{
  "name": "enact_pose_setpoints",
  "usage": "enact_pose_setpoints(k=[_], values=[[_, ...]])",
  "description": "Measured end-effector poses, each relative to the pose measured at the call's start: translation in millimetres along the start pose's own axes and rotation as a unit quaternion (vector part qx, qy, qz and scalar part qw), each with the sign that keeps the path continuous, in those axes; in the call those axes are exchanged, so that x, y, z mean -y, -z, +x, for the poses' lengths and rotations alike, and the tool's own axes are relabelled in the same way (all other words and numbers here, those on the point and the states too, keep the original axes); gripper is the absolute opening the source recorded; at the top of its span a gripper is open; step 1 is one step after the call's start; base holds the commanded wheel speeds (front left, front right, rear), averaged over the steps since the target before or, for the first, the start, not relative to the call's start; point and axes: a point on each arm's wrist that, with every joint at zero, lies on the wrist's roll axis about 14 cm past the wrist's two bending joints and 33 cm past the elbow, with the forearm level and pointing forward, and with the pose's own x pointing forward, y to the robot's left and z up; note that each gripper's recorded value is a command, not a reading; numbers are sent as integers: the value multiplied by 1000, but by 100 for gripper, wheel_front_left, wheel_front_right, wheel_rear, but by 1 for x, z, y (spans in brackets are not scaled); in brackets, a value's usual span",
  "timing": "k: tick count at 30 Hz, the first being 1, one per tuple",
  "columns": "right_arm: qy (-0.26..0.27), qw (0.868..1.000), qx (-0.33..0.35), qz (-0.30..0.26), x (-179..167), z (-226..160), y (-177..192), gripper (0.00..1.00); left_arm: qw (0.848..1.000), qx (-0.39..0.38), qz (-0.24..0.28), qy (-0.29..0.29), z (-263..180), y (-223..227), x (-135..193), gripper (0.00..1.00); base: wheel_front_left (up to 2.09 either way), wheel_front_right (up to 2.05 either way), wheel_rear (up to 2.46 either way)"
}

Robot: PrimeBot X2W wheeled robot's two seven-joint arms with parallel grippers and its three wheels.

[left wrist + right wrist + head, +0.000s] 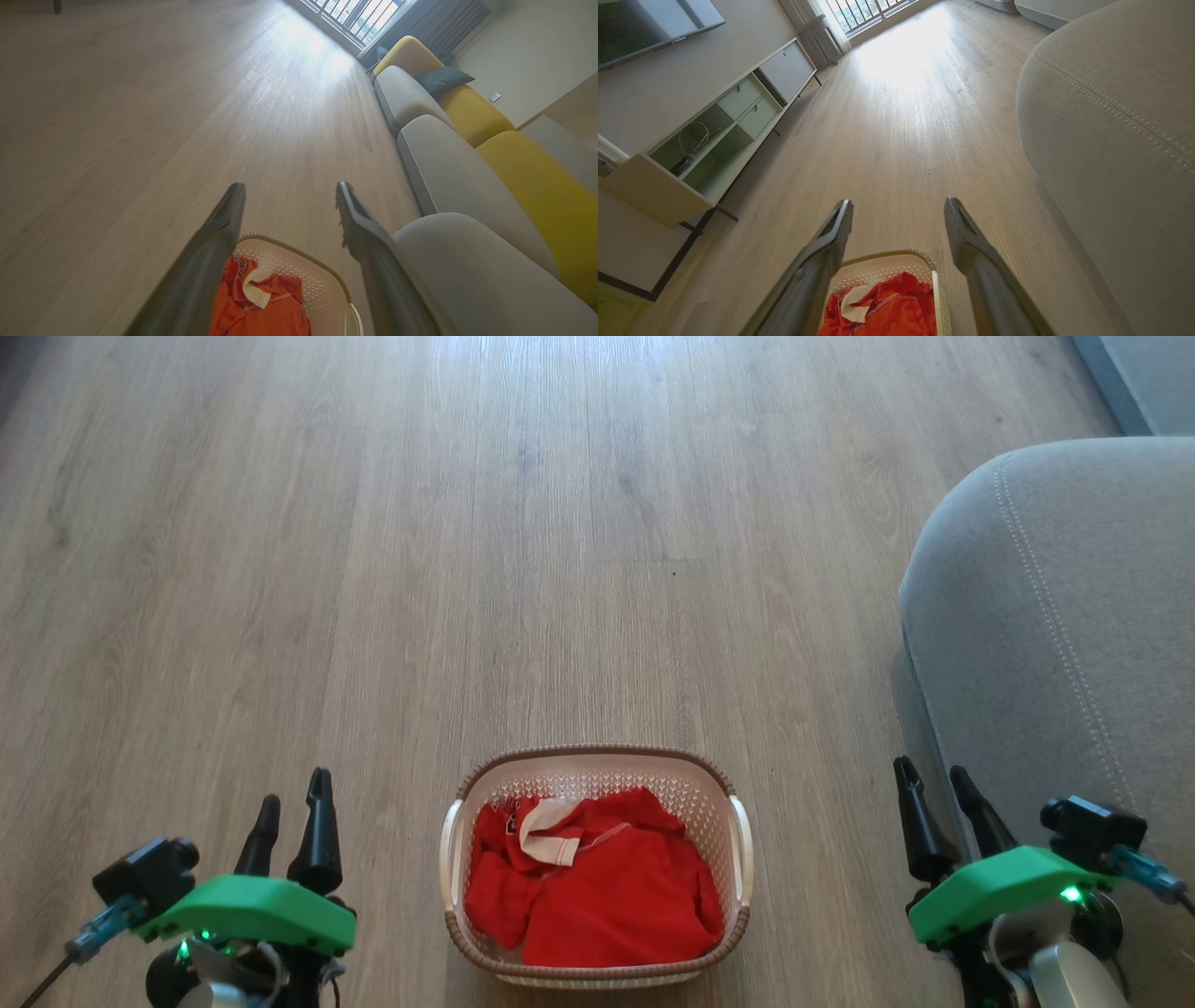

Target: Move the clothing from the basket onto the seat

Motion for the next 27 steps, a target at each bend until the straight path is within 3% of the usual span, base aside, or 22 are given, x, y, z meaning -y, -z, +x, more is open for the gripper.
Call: enact_pose_setpoints(k=[27], values=[[-26,988,1,-150,-8,3,6,100,986,48,159,22,0,-15,13,100,0,0,0]])
